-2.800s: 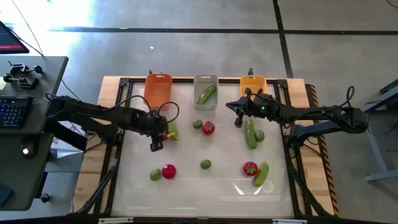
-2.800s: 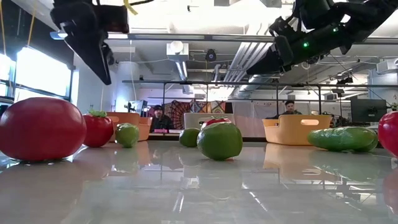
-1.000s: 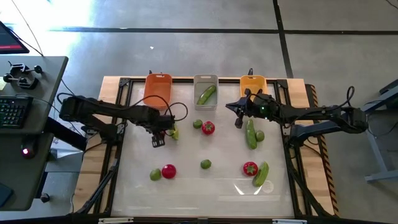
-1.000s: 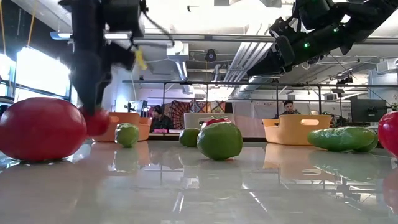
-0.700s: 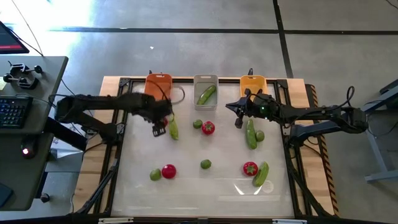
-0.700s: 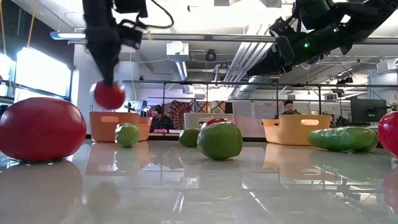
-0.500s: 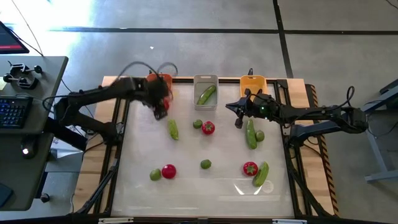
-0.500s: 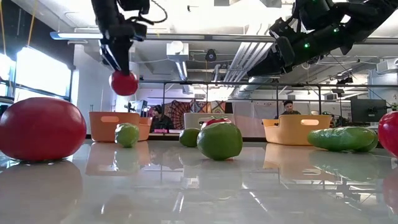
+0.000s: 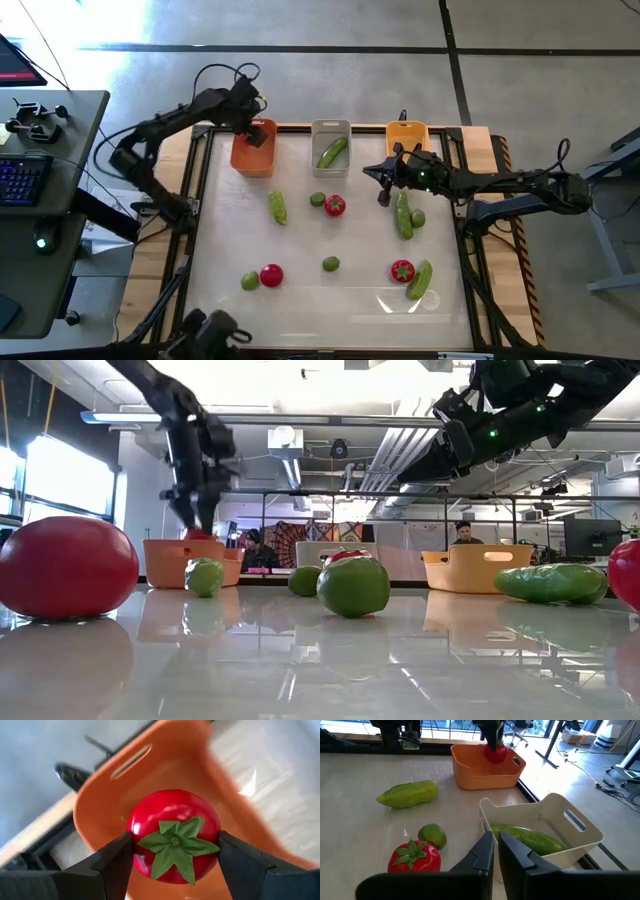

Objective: Sort produce into baskets
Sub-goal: Put the top left tomato into the orange bin

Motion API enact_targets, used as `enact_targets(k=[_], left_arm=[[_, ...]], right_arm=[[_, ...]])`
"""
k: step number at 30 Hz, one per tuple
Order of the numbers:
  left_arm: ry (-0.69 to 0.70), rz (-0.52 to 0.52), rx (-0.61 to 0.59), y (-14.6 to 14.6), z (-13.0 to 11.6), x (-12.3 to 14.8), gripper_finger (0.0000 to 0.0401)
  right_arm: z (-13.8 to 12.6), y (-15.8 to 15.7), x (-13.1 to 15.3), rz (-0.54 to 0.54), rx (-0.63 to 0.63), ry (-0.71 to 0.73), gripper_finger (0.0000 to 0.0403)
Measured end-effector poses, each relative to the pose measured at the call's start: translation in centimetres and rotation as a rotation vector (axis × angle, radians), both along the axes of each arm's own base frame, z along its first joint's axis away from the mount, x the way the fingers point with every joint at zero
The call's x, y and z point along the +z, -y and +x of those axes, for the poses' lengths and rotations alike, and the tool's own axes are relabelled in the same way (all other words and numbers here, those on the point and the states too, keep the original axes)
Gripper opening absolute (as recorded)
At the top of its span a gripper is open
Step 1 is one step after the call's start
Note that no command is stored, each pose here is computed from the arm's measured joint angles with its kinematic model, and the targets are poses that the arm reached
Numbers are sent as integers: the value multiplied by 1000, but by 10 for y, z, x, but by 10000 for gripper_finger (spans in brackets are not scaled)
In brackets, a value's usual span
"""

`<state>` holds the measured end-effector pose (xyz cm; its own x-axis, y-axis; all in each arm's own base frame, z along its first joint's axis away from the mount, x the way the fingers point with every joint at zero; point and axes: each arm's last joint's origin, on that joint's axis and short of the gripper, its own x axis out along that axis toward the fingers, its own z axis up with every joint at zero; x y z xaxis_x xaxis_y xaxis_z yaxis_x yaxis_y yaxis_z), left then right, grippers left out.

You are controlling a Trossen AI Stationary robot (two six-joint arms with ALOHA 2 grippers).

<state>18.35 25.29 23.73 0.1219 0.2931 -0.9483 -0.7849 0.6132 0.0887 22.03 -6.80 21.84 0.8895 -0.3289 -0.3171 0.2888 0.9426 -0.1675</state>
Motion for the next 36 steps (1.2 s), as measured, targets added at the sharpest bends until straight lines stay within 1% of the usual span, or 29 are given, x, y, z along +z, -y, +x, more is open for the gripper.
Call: enact_targets(k=[4, 9, 16, 24, 36], left_arm=[[-30, -41, 15, -10, 0, -18, 241], [-40, -11, 2, -16, 6, -25, 241], [-81, 40, 39, -19, 5, -26, 248], [-95, 45, 7, -19, 6, -26, 271], [-93, 25, -24, -18, 6, -26, 273]], right_arm=[[0, 0, 0, 0, -1, 0, 16], [0, 0, 0, 0, -1, 0, 16], [0, 0, -1, 4, -1, -13, 16], [-1, 0, -1, 4, -1, -14, 16], [-1, 0, -1, 4, -1, -14, 16]])
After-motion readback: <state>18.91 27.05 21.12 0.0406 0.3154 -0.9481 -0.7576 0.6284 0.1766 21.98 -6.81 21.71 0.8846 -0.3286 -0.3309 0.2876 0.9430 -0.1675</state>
